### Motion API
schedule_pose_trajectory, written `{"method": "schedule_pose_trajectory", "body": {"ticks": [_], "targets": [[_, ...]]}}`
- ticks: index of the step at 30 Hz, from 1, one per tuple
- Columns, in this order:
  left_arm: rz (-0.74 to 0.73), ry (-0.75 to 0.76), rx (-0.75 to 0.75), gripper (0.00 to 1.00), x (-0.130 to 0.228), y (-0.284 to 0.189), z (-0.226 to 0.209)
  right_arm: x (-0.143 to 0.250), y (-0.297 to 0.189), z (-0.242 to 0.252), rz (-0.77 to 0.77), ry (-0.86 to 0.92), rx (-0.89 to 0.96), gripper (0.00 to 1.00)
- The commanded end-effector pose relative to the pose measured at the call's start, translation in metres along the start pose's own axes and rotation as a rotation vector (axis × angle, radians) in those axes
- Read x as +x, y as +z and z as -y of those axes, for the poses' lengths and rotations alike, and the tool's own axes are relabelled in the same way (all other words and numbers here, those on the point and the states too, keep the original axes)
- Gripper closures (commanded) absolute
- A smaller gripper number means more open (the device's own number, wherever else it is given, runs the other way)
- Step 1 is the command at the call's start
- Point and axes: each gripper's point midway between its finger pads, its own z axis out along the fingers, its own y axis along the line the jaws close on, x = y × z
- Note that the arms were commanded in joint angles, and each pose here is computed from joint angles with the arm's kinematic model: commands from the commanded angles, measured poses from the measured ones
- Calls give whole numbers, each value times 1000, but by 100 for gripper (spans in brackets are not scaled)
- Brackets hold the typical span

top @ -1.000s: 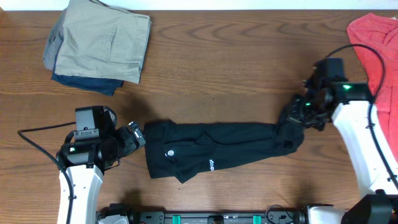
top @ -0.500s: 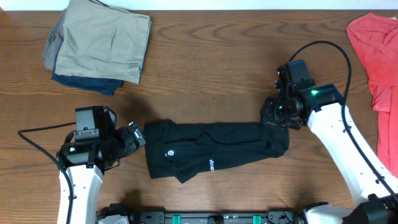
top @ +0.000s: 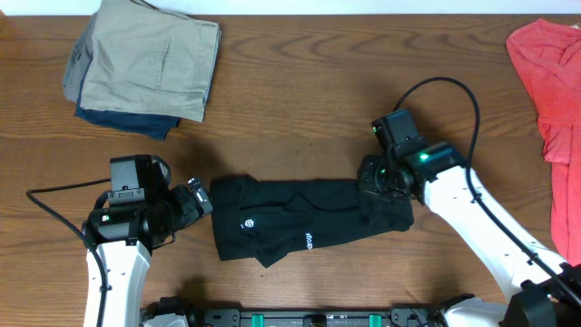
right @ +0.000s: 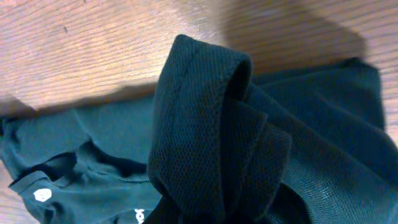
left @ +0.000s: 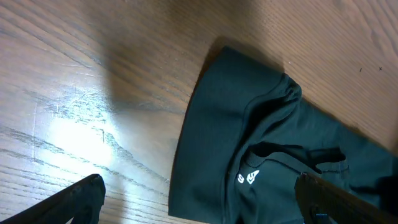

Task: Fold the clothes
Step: 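Fold the right end leftward over the strip toward the left gripper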

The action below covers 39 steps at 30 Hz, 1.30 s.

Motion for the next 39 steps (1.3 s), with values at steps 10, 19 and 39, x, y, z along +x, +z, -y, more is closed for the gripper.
{"method": "schedule_pose_trajectory", "body": {"ticks": [10, 19, 39], "targets": [[-6, 15, 9, 2, 0, 0, 1, 21, 6, -23, -23, -26, -31, 89], [-6, 15, 9, 2, 0, 0, 1, 31, 8, -35, -32, -73, -49, 27], [-12, 13, 7, 2, 1, 0, 1, 25, -8, -36, -82, -434, -147, 25]]}}
